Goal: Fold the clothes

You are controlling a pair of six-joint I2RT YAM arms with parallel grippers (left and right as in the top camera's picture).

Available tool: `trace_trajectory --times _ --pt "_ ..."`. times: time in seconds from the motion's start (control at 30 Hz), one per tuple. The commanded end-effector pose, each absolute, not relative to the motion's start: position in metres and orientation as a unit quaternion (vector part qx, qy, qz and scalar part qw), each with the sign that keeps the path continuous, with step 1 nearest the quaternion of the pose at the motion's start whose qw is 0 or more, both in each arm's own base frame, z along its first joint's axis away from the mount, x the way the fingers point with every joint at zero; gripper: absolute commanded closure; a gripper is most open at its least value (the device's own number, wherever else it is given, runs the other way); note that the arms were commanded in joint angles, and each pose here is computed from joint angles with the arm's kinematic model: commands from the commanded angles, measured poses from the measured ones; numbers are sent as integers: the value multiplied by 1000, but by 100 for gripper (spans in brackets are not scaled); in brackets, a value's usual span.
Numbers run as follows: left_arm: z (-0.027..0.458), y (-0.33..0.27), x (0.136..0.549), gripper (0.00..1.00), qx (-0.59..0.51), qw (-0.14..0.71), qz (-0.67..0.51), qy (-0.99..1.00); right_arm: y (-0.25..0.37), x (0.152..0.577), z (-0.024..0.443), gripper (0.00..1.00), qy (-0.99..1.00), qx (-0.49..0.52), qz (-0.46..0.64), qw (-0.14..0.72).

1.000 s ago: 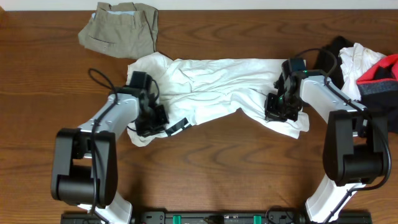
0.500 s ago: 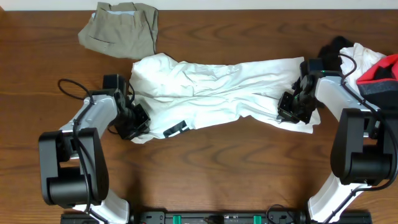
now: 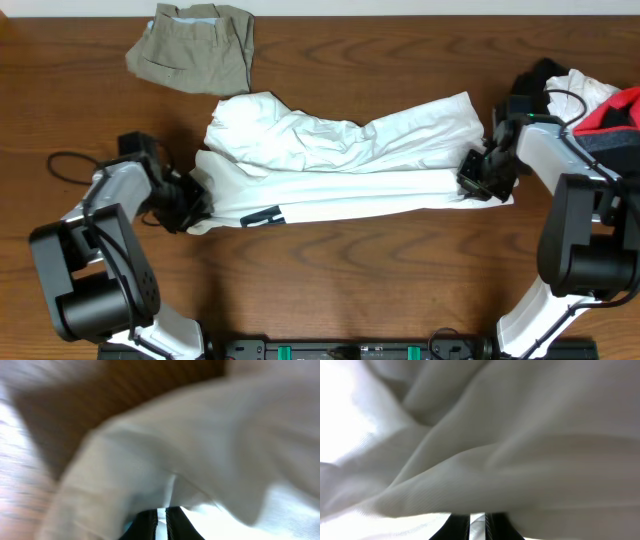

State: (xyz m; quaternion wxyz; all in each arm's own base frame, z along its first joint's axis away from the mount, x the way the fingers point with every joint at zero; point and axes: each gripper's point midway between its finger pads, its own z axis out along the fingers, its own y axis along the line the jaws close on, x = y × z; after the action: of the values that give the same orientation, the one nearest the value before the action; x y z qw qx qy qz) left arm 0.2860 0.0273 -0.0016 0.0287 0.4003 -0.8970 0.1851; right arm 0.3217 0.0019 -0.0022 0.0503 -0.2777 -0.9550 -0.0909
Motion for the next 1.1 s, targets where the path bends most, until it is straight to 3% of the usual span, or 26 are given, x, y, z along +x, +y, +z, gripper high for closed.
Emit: trace_trajectory --times 0.0,0.2,0.4,0.73,0.77,0.83,0.9,0.97,1.07 --pt "-12 44 275 89 420 36 167 -891 -28 313 -7 90 -948 -310 -47 49" --pt "-6 37 277 90 416 39 200 -886 -40 306 -6 98 -941 -330 -45 60" --pt "9 37 276 94 403 30 200 -893 -49 298 -1 99 -932 -354 -41 73" --pt "89 33 282 94 360 -90 204 -906 -59 302 66 96 -932 -362 -25 3" --pt "97 30 283 92 352 -105 205 -907 -60 304 75 93 -932 -361 -27 -14" --pt "113 22 285 79 331 -134 208 -910 -59 311 91 78 -932 -357 -38 -49" --pt "128 11 292 61 306 -164 214 -913 -50 327 109 37 -938 -322 -76 -98" --pt "138 -3 303 46 289 -187 226 -911 -35 346 124 13 -942 -276 -126 -142" --pt "151 -29 327 39 257 -222 248 -907 -12 368 137 6 -938 -232 -188 -178"
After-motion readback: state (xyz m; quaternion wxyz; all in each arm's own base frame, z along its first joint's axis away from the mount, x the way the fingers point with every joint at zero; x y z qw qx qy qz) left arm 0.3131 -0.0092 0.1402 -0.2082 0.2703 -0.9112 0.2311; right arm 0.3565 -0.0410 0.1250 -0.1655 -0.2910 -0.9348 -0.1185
